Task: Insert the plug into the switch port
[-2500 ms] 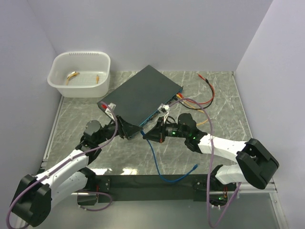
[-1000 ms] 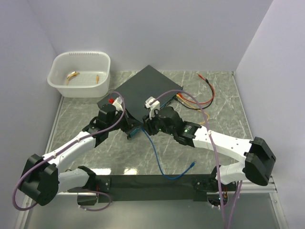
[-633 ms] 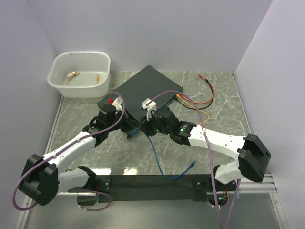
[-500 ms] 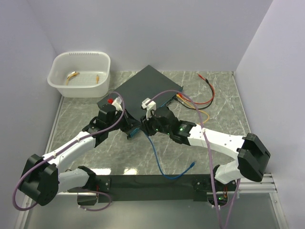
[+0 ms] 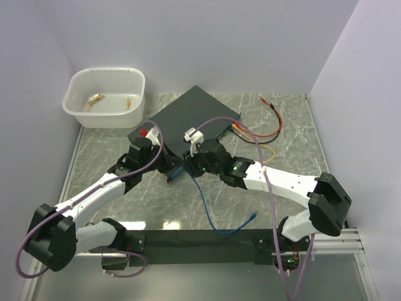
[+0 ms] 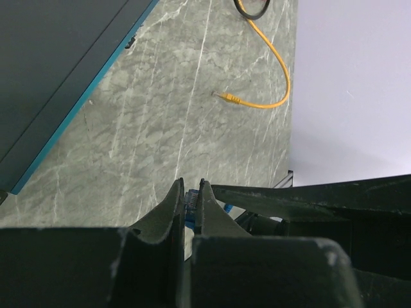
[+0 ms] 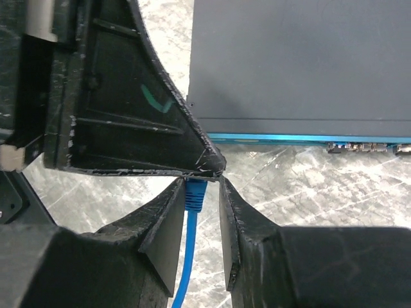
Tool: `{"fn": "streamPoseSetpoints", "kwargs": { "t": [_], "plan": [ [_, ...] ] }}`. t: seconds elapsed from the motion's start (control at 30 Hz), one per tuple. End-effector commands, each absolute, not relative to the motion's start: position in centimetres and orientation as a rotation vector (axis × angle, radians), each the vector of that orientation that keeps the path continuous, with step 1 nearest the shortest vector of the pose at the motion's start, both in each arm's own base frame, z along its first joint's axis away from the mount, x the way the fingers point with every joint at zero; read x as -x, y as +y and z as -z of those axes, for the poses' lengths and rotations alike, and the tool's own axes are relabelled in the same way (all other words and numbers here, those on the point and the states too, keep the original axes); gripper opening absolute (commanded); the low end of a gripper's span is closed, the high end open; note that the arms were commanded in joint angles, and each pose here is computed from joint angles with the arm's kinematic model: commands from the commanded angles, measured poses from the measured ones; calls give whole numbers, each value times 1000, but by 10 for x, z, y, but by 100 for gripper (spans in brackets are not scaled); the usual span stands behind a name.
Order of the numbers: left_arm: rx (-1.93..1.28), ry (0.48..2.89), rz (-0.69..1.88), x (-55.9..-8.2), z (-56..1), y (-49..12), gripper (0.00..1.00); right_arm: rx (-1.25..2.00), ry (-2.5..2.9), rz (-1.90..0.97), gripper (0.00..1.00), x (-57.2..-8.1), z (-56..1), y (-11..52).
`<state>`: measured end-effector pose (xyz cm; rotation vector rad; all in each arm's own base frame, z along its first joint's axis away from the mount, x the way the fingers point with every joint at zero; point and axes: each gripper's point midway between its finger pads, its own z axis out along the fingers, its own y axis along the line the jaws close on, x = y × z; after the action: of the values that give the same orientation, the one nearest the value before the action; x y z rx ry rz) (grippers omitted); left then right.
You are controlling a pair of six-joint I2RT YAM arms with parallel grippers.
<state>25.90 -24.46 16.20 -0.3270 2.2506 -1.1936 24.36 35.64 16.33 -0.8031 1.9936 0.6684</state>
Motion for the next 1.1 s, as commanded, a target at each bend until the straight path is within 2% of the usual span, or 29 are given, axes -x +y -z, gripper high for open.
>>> {"fn": "streamPoseSetpoints", "kwargs": {
  "t": [0.0,0.27,0.53,0.77,0.97,1.07],
  "plan": [
    [292,2152,1257,-261,-194,-248,1,777,2011,-635,34,-249,-167,359],
    [295,2148,1252,-261,-194,-247,1,783,2023,-634,33,-251,-164,363],
    [295,2152,1245,-261,-192,-247,0,790,2042,-626,43,-250,-159,363],
    [301,2162,1244,-261,-188,-247,1,749,2018,-628,41,-253,-170,361],
    [302,2173,1235,-262,-182,-247,1,734,1955,-689,54,-249,-198,361],
    [306,2176,1238,-262,-180,-248,1,733,1945,-705,54,-247,-205,362]
  ]
}}
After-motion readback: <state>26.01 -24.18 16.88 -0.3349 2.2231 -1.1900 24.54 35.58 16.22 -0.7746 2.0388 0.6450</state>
